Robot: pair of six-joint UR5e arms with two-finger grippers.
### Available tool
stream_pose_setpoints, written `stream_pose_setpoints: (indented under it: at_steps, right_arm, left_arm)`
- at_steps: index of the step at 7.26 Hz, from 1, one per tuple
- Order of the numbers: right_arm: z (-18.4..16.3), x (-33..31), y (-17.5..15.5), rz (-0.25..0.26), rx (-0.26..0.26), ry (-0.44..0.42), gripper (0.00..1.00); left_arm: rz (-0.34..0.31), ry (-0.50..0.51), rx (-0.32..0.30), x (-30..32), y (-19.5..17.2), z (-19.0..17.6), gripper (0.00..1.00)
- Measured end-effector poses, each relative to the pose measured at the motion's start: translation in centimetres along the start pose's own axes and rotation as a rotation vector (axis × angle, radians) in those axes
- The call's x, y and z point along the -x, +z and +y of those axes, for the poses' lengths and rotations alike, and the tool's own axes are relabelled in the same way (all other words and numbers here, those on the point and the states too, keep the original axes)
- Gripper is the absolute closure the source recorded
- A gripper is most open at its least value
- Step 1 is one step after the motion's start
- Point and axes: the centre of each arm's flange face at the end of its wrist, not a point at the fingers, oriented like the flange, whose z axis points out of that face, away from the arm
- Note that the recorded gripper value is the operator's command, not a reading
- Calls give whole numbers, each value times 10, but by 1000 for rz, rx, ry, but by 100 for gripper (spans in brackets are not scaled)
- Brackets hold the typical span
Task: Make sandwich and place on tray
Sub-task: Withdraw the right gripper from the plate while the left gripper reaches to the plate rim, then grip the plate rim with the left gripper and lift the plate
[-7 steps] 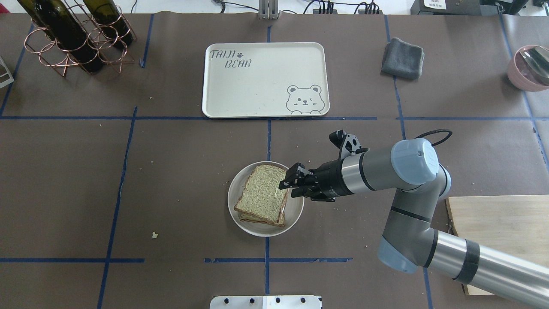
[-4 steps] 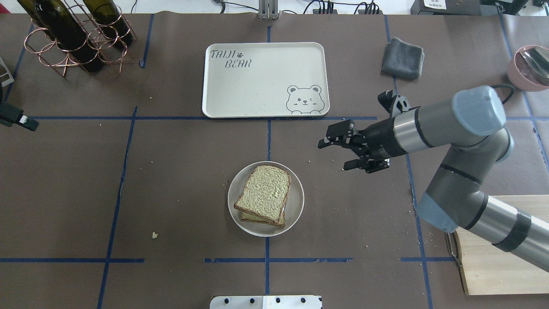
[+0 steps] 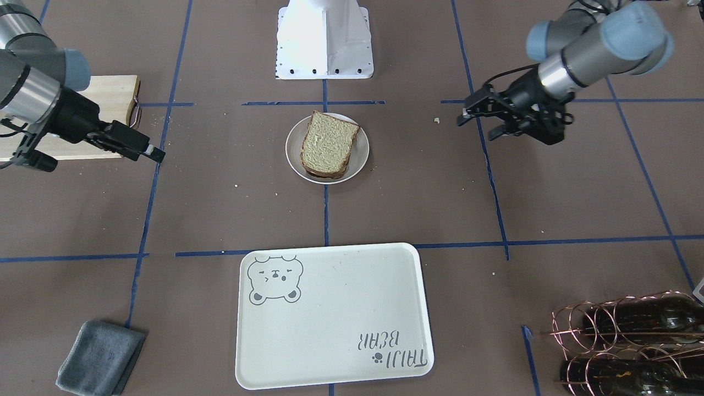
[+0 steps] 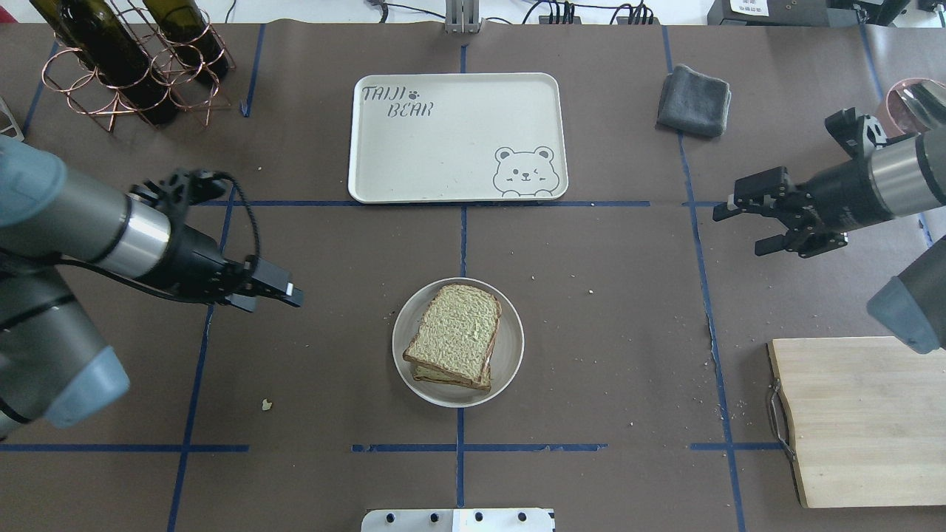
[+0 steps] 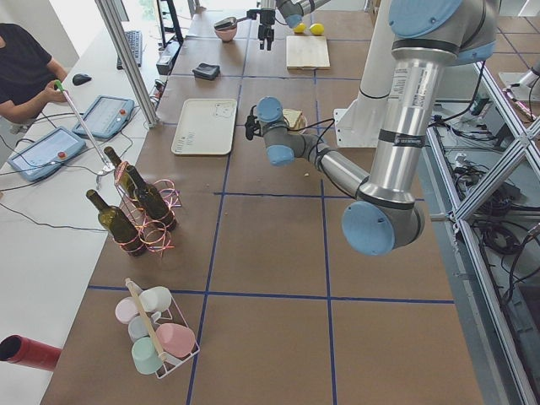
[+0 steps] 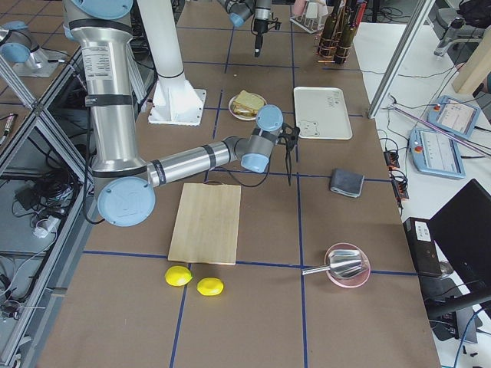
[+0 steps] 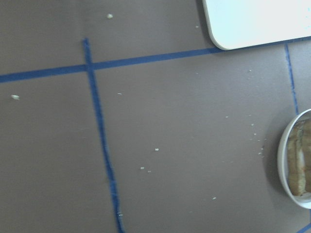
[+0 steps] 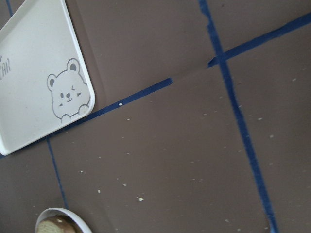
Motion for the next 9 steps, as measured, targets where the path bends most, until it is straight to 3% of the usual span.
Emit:
stream_pose_setpoints:
  at_steps: [1, 2, 6, 9]
  right_arm:
    - [-7, -32, -14, 27, -20, -38, 0]
    - [-13, -54, -23, 48, -35, -58, 0]
    - [-14, -82, -28, 74, -40, -69, 0]
    - [-13, -85, -27, 78, -38, -65, 0]
  left_arm:
    - [-33, -48, -24, -38, 49, 22, 41]
    - [-66, -72, -50, -57, 79, 31, 47]
    - [-111, -97, -71, -66, 113, 28, 49]
    - [-129, -101, -93, -68, 128, 17, 57]
